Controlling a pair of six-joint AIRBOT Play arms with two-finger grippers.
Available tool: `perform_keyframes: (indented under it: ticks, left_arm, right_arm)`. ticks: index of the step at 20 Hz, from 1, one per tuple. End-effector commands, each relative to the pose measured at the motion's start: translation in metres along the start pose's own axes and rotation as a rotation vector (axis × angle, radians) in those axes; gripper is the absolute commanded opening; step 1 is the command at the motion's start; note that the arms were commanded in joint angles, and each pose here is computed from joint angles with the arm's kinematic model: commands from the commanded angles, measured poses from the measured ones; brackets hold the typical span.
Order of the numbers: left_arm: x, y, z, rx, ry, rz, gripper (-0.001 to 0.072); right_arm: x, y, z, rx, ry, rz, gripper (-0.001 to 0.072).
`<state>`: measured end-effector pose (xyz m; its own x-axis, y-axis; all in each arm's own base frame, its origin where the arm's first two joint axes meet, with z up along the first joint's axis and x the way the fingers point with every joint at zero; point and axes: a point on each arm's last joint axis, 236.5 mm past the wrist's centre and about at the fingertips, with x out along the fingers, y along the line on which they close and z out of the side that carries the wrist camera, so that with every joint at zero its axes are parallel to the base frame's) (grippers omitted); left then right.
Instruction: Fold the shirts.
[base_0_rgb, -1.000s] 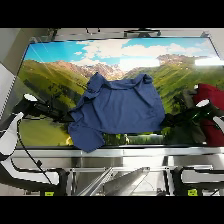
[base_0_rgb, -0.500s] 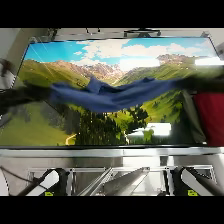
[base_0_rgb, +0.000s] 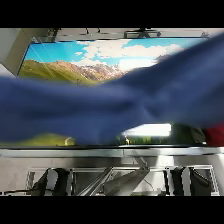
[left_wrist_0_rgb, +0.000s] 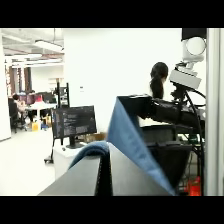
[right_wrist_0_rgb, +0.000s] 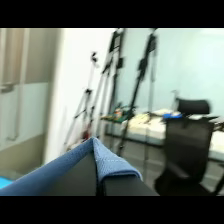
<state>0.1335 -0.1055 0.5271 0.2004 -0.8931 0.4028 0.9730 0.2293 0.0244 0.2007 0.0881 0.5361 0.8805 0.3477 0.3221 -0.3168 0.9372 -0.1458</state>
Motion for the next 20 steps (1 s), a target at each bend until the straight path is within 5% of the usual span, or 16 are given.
perform_keyframes:
  ticks: [1,9,15,20]
  left_arm:
    - [0.005,0.052,-0.028,-0.1,0.14,0.189,0.0023]
    - [-0.032,0.245,-0.259,-0.607,0.504,0.474,0.0023]
    - [-0.141,0.353,-0.46,-0.908,0.707,0.75,0.0022]
    - [-0.199,0.403,-0.528,-1.022,0.671,0.84,0.0022]
  right_arm:
    - [0.003,-0.022,-0.018,0.007,0.061,-0.061,0.0015]
    - [0.069,-0.049,-0.295,0.618,0.543,0.234,0.0014]
    - [0.081,-0.056,-0.556,0.88,0.887,0.074,0.0013]
    - [0.103,-0.067,-0.666,1.112,0.907,0.051,0.0013]
